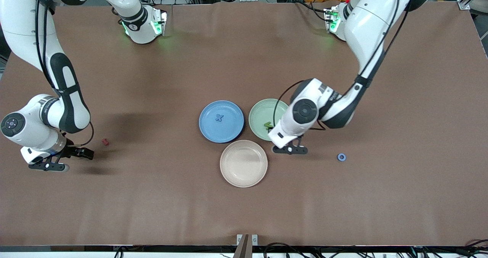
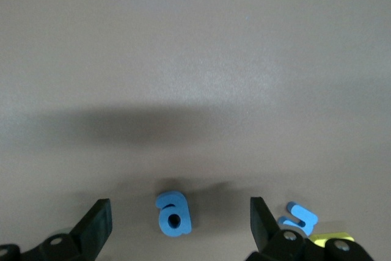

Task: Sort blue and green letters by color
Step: 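Place the green 9 on the green plate while the right gripper grasps the a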

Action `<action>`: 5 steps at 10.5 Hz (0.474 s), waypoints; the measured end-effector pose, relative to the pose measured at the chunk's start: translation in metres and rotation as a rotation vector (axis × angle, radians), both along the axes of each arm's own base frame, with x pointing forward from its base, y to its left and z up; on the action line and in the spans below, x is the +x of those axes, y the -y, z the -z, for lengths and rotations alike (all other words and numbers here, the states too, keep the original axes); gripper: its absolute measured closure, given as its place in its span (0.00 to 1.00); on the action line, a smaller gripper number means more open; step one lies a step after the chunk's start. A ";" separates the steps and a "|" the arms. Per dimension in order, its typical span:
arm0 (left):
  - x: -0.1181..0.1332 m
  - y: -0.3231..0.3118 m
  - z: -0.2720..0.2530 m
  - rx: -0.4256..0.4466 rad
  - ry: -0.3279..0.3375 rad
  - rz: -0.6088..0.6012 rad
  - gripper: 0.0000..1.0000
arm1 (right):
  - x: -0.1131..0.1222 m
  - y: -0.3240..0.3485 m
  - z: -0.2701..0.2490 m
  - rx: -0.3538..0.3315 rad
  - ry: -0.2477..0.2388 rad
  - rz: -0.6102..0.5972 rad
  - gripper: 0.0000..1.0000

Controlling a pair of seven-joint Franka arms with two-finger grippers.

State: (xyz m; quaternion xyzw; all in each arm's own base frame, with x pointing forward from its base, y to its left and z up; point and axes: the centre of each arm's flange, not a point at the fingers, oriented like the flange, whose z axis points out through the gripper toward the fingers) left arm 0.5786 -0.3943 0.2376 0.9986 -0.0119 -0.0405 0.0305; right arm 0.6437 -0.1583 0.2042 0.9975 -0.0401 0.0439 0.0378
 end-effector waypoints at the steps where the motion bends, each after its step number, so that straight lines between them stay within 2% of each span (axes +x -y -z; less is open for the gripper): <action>1: -0.015 0.019 0.002 0.009 -0.008 -0.040 0.70 | -0.005 0.000 0.004 0.000 0.002 0.003 0.00; 3: -0.034 0.039 0.007 0.025 -0.023 -0.096 0.70 | -0.016 0.001 0.014 -0.005 0.009 0.008 0.00; 5: -0.044 0.042 0.015 0.041 -0.038 -0.128 0.67 | -0.022 0.000 0.022 -0.003 0.003 0.009 0.00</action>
